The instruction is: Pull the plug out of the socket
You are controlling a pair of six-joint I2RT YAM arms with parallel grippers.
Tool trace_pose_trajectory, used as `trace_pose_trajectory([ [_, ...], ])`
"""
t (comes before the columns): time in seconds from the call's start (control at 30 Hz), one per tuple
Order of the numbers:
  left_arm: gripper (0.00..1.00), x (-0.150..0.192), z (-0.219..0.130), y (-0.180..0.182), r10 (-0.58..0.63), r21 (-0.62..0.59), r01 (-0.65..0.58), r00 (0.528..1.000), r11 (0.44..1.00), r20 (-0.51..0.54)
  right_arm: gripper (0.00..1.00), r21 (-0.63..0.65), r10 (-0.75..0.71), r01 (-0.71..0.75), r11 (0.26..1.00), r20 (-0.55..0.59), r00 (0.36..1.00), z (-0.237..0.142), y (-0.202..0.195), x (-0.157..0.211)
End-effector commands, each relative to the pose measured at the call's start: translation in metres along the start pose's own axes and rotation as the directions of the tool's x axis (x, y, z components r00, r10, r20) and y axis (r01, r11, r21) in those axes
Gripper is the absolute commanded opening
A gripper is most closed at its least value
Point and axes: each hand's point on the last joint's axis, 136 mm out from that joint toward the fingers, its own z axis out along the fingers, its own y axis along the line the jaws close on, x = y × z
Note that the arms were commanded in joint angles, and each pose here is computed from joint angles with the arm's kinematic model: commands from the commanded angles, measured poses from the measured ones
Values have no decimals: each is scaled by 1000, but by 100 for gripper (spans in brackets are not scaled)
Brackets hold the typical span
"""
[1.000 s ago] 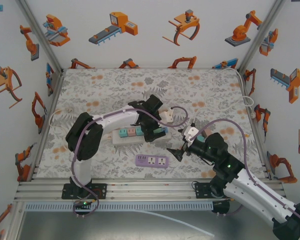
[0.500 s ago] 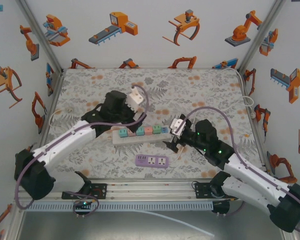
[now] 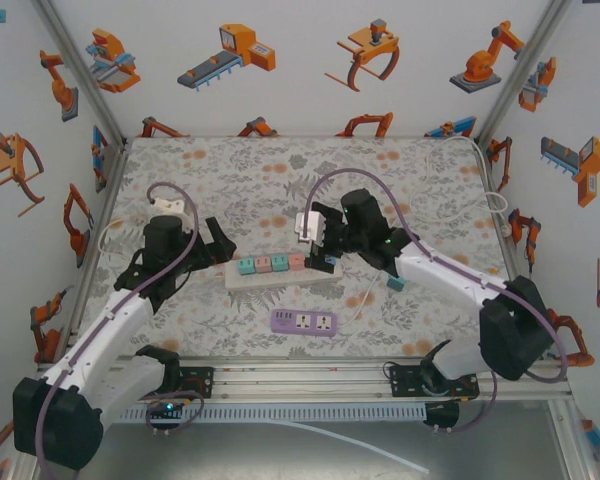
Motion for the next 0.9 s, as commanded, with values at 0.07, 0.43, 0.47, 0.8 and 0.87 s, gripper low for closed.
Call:
trace_pose_trajectory([
  [0.07,95,4,3,11,-120,-32,120,993,992,-13,82,-161,54,-55,985,-10,998,13,5,15],
  [0.43,83,23,16,29,-185,-111,177,981,978,-65,64,-250,78,-107,962,-124,989,41,17,58],
  [0.47,82,25,17,29,-188,-113,180,980,977,-69,61,-252,80,-111,961,-129,988,43,17,60],
  [0.8,63,50,34,32,-213,-101,200,967,975,-142,39,-251,67,-98,963,-129,989,47,15,63],
  [0.87,58,54,36,36,-226,-114,211,963,971,-146,35,-248,64,-93,964,-122,990,46,15,62],
])
